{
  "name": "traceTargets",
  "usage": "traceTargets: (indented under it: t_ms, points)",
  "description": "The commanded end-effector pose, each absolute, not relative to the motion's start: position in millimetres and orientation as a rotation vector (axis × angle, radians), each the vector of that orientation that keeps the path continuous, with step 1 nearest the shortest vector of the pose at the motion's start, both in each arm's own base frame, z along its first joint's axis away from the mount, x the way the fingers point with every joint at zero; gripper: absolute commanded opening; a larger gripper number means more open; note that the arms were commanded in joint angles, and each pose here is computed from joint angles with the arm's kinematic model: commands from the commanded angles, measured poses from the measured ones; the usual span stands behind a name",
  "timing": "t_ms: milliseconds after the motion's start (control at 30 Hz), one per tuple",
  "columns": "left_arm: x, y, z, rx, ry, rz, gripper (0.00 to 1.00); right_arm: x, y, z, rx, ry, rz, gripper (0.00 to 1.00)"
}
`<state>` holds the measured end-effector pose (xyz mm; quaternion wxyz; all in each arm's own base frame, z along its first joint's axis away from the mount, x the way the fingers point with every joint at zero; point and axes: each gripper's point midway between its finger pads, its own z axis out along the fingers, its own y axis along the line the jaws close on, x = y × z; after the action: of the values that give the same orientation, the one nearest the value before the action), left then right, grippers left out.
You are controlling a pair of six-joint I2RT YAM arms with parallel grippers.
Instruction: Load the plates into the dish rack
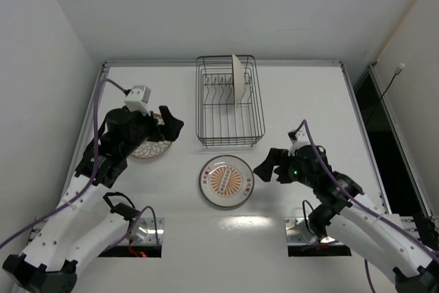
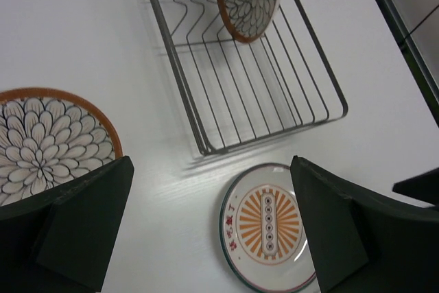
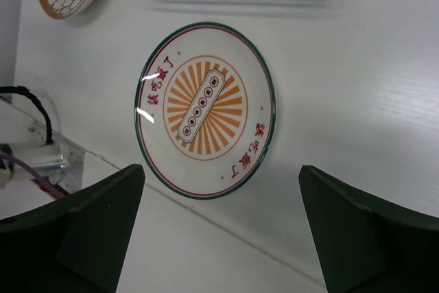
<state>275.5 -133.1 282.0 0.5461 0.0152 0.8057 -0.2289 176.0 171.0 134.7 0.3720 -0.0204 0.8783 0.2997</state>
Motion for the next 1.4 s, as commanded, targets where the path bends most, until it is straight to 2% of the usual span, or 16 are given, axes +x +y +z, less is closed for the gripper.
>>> traceTargets:
  t_ms: [0,133,500,700,1033,1100,1167,1267,1300,1367]
  points:
    - [255.7,-132.7,249.7,0.068,1.985,-0.576,1.00,174.4,192.6,143.1,0.124,2.167,1.025,0.93]
    - [245.7,-132.8,247.2,0.054,1.989,-0.582,1.00,167.5,189.4,96.0,0.291,2.218,1.066,0.89]
    - [253.0,-124.7,221.4,-0.021,2.085,-0.487,1.00,164.6,178.7,31.0,0.652,2.258,1.061,0.84]
    - [259.8,-118.7,189.7,-0.098,2.214,-0.323,1.00,158.7,186.4,15.0,0.702,2.278,1.107,0.80]
    - [247.1,-134.8,196.5,-0.039,2.193,-0.349,1.00,160.0,195.1,-7.0,0.761,2.379,1.024,0.77]
    - [247.3,-132.7,199.5,-0.058,2.180,-0.348,1.00,156.9,199.0,-11.0,0.745,2.401,1.030,0.70]
    - [248.1,-131.0,199.7,-0.064,2.176,-0.337,1.00,154.4,203.5,-17.1,0.732,2.434,1.022,0.53]
    - [247.2,-130.4,195.4,-0.061,2.194,-0.326,1.00,153.1,213.9,-16.5,0.720,2.455,1.037,0.36]
    - [248.5,-129.4,193.2,-0.065,2.200,-0.311,1.00,154.5,213.6,-16.5,0.744,2.444,1.030,0.27]
    - [248.9,-127.8,195.7,-0.081,2.197,-0.305,1.00,151.5,208.9,-21.3,0.759,2.445,0.996,0.20]
